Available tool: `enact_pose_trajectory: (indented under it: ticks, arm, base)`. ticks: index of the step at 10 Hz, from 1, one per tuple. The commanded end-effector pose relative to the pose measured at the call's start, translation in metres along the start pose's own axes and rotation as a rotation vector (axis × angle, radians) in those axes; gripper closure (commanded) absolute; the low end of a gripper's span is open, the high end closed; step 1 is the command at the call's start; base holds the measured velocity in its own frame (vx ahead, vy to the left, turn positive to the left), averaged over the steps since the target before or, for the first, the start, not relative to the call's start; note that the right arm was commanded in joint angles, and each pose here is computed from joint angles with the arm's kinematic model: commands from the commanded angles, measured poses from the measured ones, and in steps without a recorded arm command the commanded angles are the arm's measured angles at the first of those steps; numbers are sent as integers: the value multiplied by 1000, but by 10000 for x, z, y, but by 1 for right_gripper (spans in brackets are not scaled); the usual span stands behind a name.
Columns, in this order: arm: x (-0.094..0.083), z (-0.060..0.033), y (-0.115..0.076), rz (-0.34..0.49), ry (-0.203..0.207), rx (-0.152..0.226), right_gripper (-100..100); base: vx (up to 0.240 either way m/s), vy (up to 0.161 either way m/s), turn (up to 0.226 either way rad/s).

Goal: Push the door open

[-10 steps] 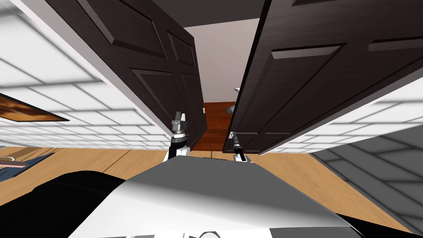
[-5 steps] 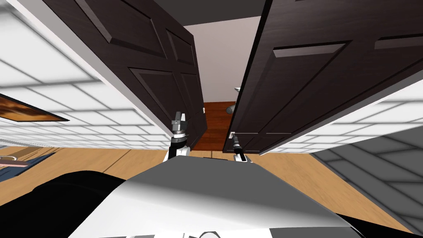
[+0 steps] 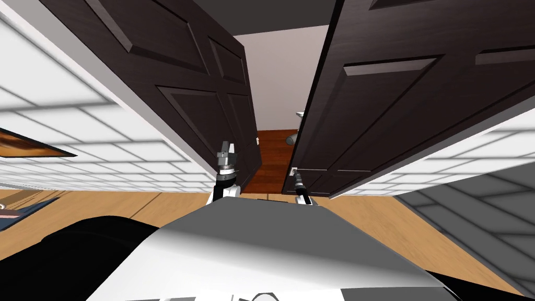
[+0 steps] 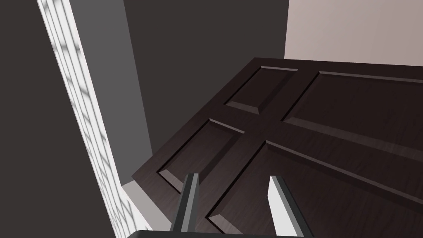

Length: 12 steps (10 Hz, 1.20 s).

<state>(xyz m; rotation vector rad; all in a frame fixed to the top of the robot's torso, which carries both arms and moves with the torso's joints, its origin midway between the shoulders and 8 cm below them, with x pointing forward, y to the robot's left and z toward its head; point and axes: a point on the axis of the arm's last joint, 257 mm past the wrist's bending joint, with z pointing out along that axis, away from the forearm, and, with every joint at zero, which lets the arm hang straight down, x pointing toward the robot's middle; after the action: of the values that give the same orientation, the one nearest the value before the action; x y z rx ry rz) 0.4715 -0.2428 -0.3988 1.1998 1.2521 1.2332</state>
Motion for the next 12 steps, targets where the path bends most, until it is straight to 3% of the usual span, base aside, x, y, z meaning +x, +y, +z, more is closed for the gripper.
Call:
enact_pose_trajectory:
  ticks: [1, 12]
  arm:
    - [-101, 56, 91, -11, -21, -23, 100]
    - [-471, 102, 151, -39, -170, -36, 100]
  base:
    - [182, 37, -35]
    - [188, 32, -83]
